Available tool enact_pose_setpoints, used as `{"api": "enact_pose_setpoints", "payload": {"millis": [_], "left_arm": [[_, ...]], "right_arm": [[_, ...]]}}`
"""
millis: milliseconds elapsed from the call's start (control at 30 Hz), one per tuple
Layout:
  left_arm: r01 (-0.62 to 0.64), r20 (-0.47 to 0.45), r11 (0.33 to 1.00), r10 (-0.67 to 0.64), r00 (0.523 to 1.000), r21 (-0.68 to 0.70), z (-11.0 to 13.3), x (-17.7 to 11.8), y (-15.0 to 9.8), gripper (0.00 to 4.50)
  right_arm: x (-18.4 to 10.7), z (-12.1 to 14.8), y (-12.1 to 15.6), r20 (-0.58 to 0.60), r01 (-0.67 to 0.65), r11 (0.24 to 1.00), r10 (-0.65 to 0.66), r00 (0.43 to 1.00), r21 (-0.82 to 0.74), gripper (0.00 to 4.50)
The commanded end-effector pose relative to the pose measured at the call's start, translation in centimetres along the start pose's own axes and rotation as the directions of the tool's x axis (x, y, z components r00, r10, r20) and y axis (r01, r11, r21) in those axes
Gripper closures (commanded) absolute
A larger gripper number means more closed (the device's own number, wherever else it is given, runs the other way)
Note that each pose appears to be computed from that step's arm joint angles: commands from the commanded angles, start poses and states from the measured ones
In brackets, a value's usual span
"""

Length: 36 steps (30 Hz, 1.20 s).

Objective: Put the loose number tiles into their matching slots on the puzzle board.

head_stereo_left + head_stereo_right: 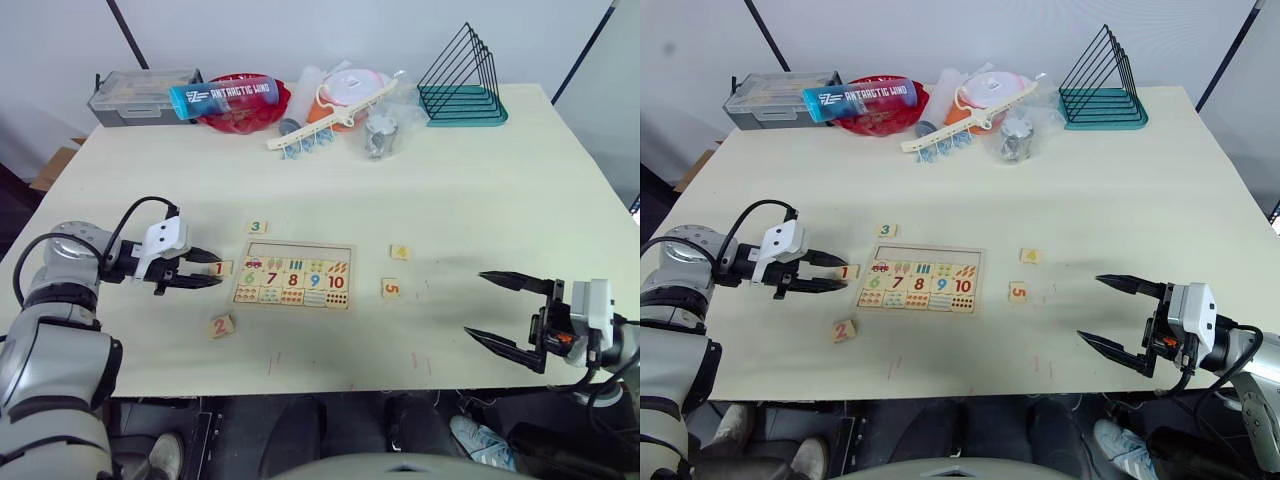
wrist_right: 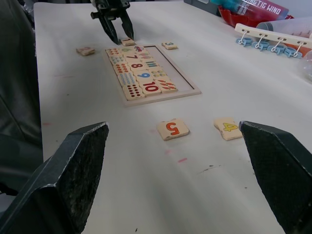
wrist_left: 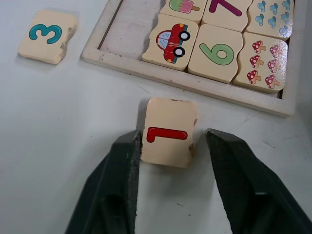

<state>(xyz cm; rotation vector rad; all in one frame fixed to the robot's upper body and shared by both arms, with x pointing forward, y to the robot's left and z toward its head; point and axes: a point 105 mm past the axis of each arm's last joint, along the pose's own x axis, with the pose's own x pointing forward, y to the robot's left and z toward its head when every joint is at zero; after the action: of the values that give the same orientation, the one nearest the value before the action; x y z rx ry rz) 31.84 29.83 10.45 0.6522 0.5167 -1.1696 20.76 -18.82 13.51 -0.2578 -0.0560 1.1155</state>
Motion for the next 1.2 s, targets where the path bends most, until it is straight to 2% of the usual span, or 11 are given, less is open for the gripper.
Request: {"api": "enact_pose_setpoints", "payload": {"millis": [33,500,667,833,1067,1200], "left_arm": [[0.058,-0.033,0.998,-0.058,0.998,-0.013,-0.4,-0.2,-0.7,3.62],[0.019,-0.001,0.999,-0.019,1.0,-0.036,0.0,-1.0,-0.1,3.62],[-0.033,0.059,0.999,0.035,0.998,-0.037,1.6,-2.2,1.0,3.62],[-0.071,0.126,0.997,0.07,0.99,0.007,4.2,-3.2,2.3,3.62],[-0.044,0.126,0.997,0.036,0.991,0.059,6.5,-3.0,3.0,3.62],[-0.014,0.136,0.995,0.001,0.991,0.095,8.3,-2.0,3.5,3.62]], "right_arm": [[-0.2,0.7,0.0,0.032,0.003,1.0,-0.002,0.999,-0.031,0.0],[-0.4,0.7,0.4,0.093,-0.024,1.0,0.024,0.995,-0.003,0.0],[-0.4,0.6,0.4,0.11,-0.013,1.0,0.013,0.994,-0.001,0.0],[-0.4,0.4,0.6,0.112,-0.004,1.0,0.004,0.994,-0.002,0.0],[-0.1,0.3,0.6,0.122,0.007,1.0,-0.006,0.992,-0.009,0.0],[0.1,0.3,0.5,0.13,0.017,1.0,-0.015,0.991,-0.01,0.0]]}}
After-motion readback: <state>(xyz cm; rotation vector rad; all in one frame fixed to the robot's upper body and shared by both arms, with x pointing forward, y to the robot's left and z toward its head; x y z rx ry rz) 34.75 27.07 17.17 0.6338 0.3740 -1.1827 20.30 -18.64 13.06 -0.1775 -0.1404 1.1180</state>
